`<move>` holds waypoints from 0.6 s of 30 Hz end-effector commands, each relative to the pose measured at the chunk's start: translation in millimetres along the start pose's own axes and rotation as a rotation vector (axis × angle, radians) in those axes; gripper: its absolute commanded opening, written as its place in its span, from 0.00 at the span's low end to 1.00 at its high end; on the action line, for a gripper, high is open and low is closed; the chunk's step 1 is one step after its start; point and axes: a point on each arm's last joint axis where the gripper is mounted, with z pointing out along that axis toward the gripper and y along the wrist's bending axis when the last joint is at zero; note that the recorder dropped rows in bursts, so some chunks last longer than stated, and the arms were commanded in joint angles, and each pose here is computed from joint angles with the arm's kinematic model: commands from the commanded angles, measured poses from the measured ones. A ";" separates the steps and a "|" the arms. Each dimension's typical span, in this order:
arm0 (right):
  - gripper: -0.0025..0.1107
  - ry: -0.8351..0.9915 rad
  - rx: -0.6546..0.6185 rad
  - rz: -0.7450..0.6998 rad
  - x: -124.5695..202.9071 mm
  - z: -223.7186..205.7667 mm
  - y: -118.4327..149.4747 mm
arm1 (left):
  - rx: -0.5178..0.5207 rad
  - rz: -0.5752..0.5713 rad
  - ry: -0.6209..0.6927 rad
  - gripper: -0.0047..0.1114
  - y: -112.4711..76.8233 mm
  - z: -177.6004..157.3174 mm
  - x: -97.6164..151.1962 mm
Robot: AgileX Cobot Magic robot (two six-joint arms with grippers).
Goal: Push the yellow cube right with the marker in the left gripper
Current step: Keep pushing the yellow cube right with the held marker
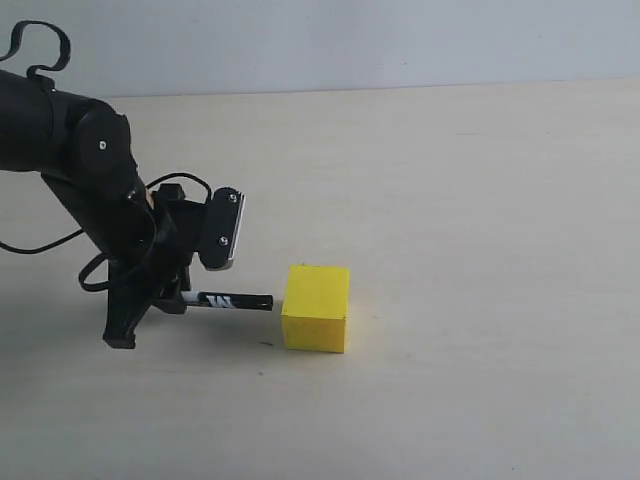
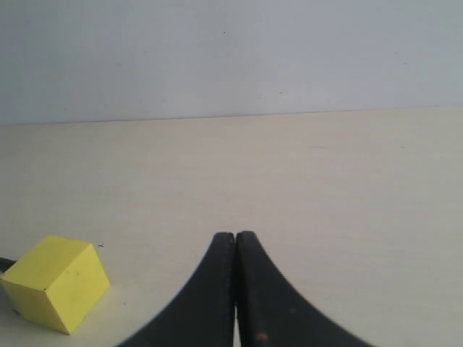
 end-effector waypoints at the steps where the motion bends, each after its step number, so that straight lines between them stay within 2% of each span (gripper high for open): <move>1: 0.02 -0.007 0.000 -0.005 0.6 0.0 -0.2 | -0.028 0.037 -0.033 0.04 -2.2 -2.8 -23.7; 6: 0.02 -0.007 0.000 -0.005 0.6 0.0 -0.2 | -0.014 0.096 -0.089 0.04 -2.1 -10.4 -69.8; 8: 0.02 -0.007 0.000 -0.005 0.6 0.0 -0.2 | -0.010 0.102 -0.088 0.04 -0.1 -10.1 -76.4; 12: 0.02 -0.007 0.000 -0.005 0.6 0.0 -0.2 | 0.018 0.114 -0.033 0.04 2.6 -6.4 -69.8; 18: 0.02 -0.007 0.000 -0.005 0.6 0.0 -0.2 | 0.052 0.045 0.017 0.04 7.0 -6.1 -53.1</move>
